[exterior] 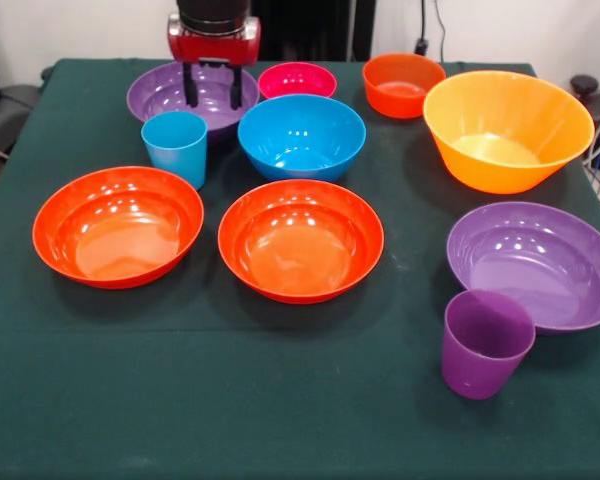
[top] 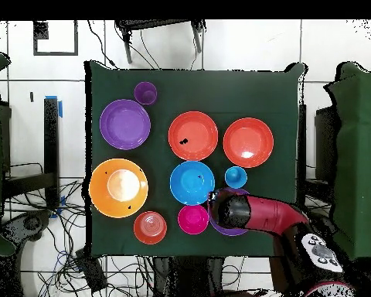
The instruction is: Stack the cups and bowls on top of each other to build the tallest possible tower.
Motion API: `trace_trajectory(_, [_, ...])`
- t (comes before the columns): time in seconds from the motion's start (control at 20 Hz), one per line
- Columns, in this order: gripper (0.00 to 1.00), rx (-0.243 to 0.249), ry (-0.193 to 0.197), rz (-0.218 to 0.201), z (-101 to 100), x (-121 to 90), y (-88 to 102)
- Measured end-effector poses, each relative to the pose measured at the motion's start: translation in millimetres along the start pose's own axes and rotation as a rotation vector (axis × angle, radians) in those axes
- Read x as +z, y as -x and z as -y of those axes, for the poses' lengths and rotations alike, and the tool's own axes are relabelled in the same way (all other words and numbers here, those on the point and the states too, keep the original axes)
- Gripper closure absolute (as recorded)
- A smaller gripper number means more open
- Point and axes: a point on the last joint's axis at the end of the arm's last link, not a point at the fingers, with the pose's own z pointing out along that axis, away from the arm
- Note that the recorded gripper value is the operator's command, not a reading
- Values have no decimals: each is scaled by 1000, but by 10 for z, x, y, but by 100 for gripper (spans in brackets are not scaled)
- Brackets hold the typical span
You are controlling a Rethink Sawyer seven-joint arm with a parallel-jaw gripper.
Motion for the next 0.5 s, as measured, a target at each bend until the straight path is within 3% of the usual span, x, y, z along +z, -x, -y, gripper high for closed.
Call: trace_trajectory(0.5, [0, -3, -33, -10, 123, -115, 383])
